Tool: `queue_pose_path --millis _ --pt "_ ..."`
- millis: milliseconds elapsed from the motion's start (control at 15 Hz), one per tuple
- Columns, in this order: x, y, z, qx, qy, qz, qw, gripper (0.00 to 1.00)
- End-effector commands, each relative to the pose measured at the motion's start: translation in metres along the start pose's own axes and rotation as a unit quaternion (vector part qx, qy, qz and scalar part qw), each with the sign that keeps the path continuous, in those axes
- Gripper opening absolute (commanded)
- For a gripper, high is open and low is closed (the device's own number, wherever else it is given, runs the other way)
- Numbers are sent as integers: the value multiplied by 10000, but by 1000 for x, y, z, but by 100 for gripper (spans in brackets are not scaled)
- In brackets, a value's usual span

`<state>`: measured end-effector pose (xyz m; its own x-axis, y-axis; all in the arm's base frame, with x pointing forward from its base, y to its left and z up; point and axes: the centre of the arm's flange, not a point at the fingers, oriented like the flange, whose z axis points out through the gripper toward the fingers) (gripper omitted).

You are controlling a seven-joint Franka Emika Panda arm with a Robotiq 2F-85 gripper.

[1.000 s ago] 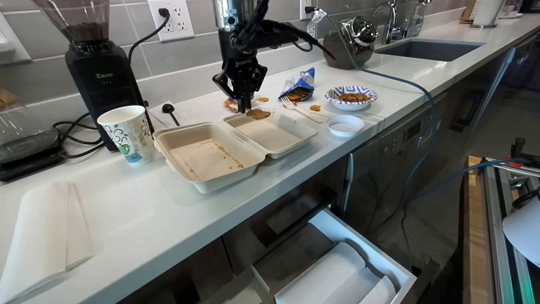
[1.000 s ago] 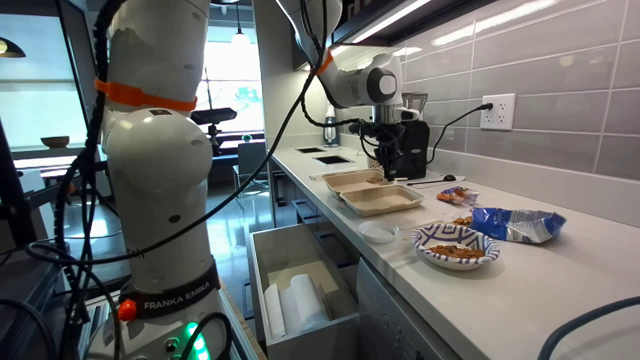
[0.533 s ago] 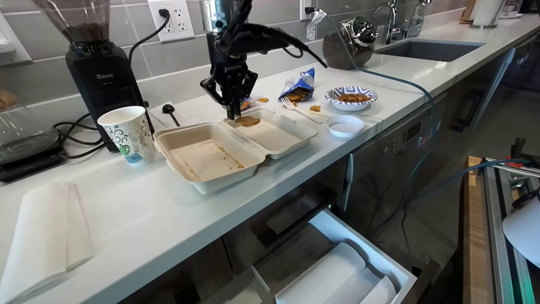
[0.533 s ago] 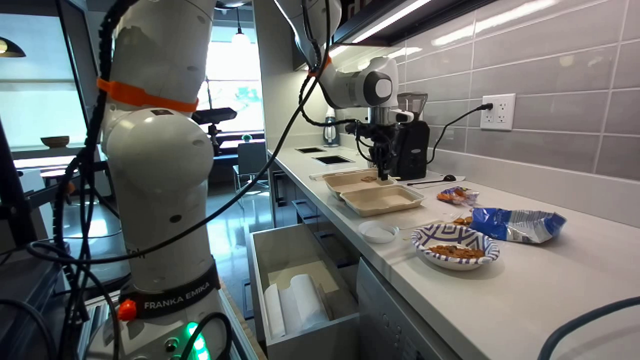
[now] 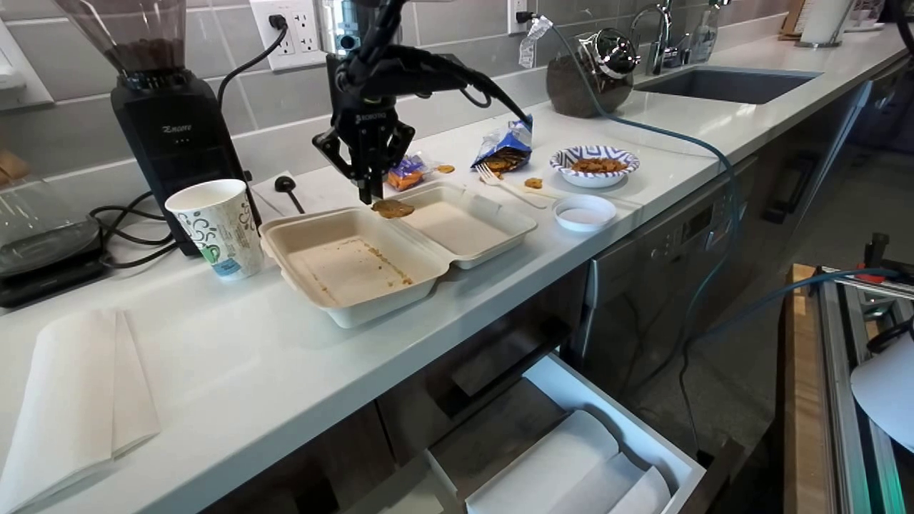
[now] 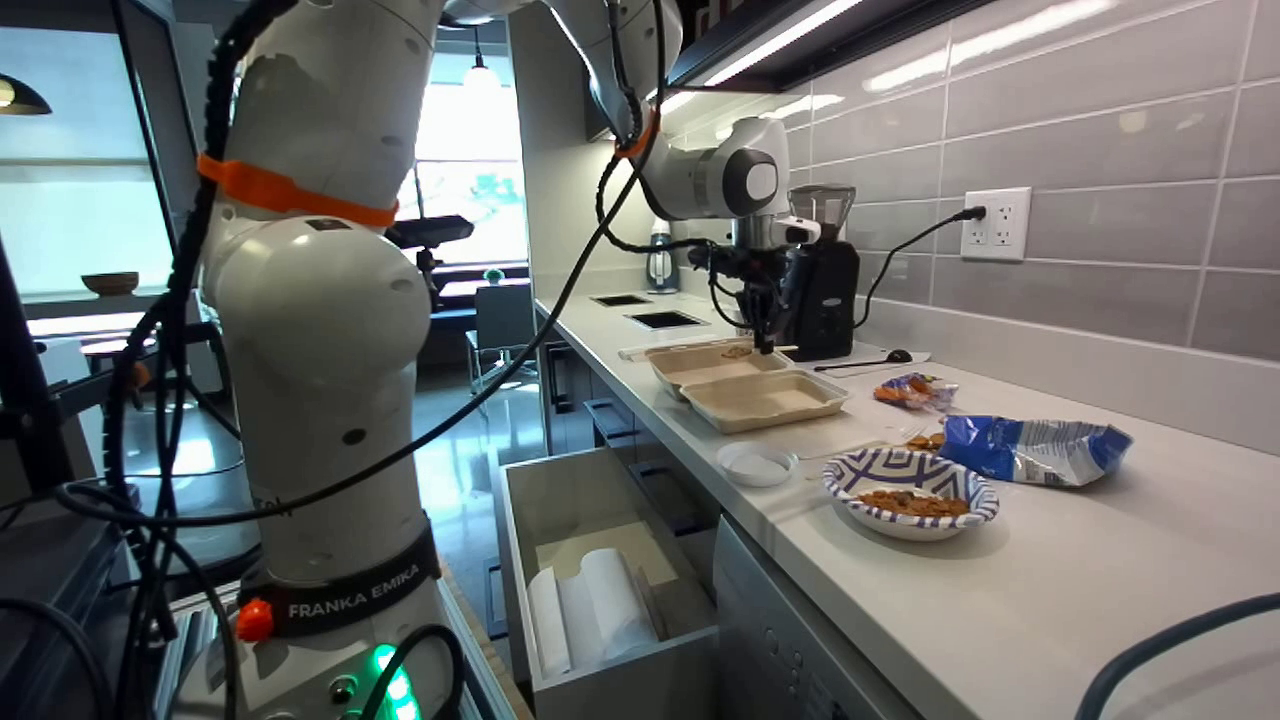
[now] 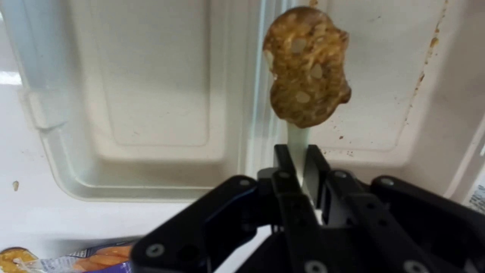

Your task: Place the cookie on the white spoon in the food pack.

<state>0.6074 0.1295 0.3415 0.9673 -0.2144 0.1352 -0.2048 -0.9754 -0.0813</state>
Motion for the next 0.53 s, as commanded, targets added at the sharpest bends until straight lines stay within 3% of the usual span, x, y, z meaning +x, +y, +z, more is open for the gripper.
queue_pose_path --millis 0,467 --pt "2 -14 5 136 164 231 9995 3" --pt "-1 -23 8 154 341 446 9983 3"
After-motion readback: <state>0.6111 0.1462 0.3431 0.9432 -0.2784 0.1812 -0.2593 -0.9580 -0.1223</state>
